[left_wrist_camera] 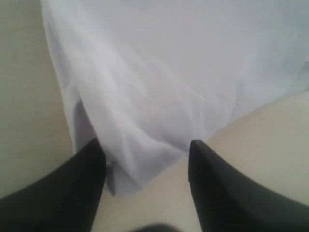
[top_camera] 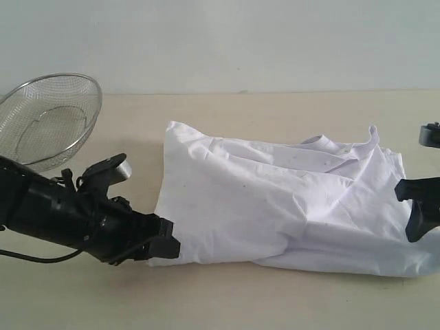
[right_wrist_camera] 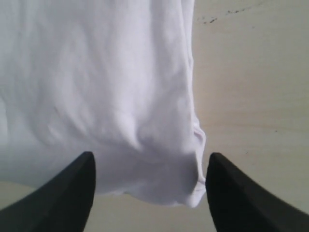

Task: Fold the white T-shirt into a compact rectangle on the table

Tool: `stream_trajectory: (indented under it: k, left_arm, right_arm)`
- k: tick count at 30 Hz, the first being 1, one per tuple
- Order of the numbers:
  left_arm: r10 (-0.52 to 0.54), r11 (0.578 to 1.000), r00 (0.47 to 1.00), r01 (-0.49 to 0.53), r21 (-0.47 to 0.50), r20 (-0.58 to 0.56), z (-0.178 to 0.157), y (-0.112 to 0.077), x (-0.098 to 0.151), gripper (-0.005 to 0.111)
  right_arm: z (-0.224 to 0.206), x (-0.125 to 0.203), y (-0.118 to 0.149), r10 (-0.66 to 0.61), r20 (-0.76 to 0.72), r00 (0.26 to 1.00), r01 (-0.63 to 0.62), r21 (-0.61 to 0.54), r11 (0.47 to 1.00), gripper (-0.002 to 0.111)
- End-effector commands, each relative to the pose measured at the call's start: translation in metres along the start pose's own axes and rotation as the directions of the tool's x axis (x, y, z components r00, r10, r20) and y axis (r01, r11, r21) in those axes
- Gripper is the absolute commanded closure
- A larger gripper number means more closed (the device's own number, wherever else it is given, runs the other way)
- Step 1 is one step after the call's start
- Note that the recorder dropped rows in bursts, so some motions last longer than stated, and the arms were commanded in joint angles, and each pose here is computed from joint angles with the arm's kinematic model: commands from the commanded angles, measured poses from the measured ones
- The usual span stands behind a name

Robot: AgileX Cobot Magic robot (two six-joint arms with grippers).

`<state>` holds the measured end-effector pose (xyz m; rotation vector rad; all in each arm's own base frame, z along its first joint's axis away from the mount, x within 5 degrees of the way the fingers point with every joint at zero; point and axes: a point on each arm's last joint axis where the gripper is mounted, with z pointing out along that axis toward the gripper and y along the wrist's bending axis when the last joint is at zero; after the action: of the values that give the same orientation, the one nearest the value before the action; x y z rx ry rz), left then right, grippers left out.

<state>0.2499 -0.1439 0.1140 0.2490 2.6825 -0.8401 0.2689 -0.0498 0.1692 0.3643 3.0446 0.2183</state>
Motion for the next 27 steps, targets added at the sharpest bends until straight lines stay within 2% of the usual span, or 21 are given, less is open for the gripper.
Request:
stream_trajectory:
  k: [1,3,5,7,15,19,27]
  left_arm:
    - [0.000,1.000,1.000,0.000,0.002,-0.008,0.002,0.000,0.000,0.074]
    - [0.000,1.000,1.000,-0.001,-0.010,-0.004,0.002,0.001,0.000,0.087]
    - [0.001,1.000,1.000,-0.001,-0.023,0.001,0.001,0.002,0.000,0.103]
    - [0.010,1.000,1.000,-0.010,-0.024,0.001,0.001,0.002,0.000,0.102]
    - [0.026,0.999,1.000,-0.026,-0.031,-0.006,0.001,0.003,0.000,0.102]
    - [0.037,0.999,0.999,-0.037,-0.036,0.000,0.000,0.002,-0.001,0.102]
    - [0.091,0.986,0.995,-0.083,-0.146,0.045,-0.015,0.006,-0.008,0.102]
  right_arm:
    - [-0.005,-0.001,0.000,-0.005,0.025,1.000,0.006,-0.008,1.000,0.050]
    - [-0.005,-0.001,0.000,-0.006,0.023,1.000,0.006,-0.009,1.000,0.052]
    - [-0.005,-0.001,0.000,-0.006,0.023,1.000,0.006,-0.009,1.000,0.060]
    - [-0.005,-0.001,0.000,-0.005,0.019,1.000,0.005,-0.010,1.000,0.073]
    - [-0.005,-0.001,-0.001,-0.013,0.017,1.000,0.013,-0.005,1.000,0.109]
    - [-0.005,-0.001,-0.002,-0.018,0.021,1.000,0.018,0.011,1.000,0.108]
    - [-0.005,0.001,-0.007,-0.021,-0.001,1.000,0.021,0.061,0.998,0.108]
